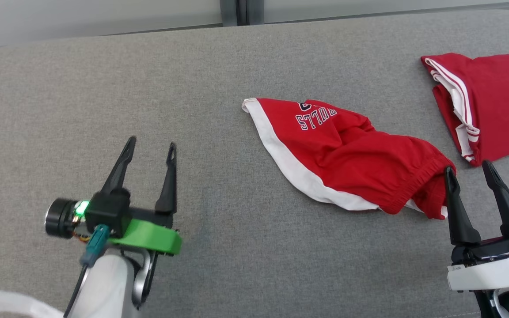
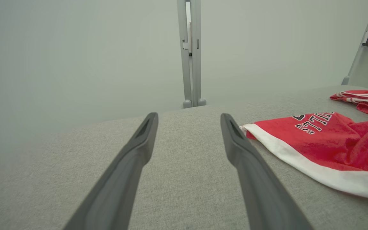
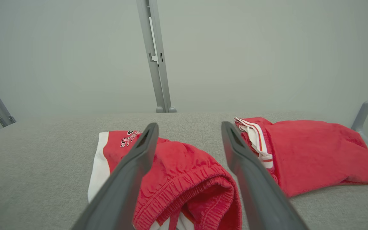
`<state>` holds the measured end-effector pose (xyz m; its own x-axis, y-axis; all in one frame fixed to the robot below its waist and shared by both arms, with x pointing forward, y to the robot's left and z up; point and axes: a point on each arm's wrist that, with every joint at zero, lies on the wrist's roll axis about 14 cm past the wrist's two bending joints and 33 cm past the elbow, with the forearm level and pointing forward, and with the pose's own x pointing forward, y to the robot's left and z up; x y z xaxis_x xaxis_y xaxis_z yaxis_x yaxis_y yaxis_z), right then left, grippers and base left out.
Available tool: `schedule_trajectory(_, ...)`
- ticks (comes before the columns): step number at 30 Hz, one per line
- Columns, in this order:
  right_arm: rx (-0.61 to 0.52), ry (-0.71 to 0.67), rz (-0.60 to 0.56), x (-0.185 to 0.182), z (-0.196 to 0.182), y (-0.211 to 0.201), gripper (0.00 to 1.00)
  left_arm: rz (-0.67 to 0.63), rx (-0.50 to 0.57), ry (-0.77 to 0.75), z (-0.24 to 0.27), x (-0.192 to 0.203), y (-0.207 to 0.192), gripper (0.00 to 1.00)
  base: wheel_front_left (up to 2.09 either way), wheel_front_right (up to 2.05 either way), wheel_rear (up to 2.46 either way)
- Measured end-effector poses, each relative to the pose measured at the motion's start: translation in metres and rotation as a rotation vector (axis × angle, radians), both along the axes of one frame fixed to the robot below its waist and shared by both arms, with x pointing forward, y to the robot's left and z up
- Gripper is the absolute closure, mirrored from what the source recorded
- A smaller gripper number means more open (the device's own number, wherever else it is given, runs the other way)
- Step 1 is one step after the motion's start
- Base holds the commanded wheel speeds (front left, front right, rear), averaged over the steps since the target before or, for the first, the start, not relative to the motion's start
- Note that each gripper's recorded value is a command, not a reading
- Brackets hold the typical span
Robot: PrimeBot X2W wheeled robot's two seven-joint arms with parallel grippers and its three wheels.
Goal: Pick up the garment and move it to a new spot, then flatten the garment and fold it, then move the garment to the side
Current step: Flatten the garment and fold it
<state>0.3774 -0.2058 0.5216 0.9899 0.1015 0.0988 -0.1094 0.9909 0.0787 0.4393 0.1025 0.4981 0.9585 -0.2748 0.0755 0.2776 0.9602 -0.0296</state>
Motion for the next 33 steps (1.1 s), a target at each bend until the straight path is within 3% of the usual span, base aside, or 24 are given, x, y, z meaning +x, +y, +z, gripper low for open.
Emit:
schedule_trajectory(5,0.006,0.005,0.017,0.014,-0.004,0.005,0.00,-0.177,0.026,-0.006,0.013,0.033,-0.056,0.00,0.00,0.00,0.00)
schedule_trajectory(11,0.028,0.030,-0.004,0.025,-0.017,0.001,0.00,-0.356,0.105,0.142,-0.019,0.063,-0.117,0.00,0.00,0.00,0.00)
schedule_trajectory(23,0.045,0.105,-0.124,0.012,-0.042,-0.030,0.00,-0.454,0.260,0.495,-0.121,0.087,-0.155,0.00,0.00,0.00,0.00)
schedule_trajectory(24,0.047,0.110,-0.133,0.011,-0.043,-0.032,0.00,-0.448,0.274,0.511,-0.126,0.090,-0.155,0.17,0.00,0.00,0.00)
schedule_trajectory(25,0.046,0.115,-0.141,0.010,-0.045,-0.035,0.00,-0.443,0.287,0.520,-0.129,0.093,-0.156,0.85,0.00,0.00,0.00)
schedule_trajectory(26,0.045,0.119,-0.145,0.009,-0.046,-0.036,0.00,-0.442,0.291,0.529,-0.131,0.094,-0.156,1.00,0.00,0.00,0.00)
schedule_trajectory(33,0.048,0.106,-0.138,0.014,-0.043,-0.035,0.00,-0.416,0.350,0.533,-0.136,0.099,-0.150,1.00,0.00,0.00,0.00)
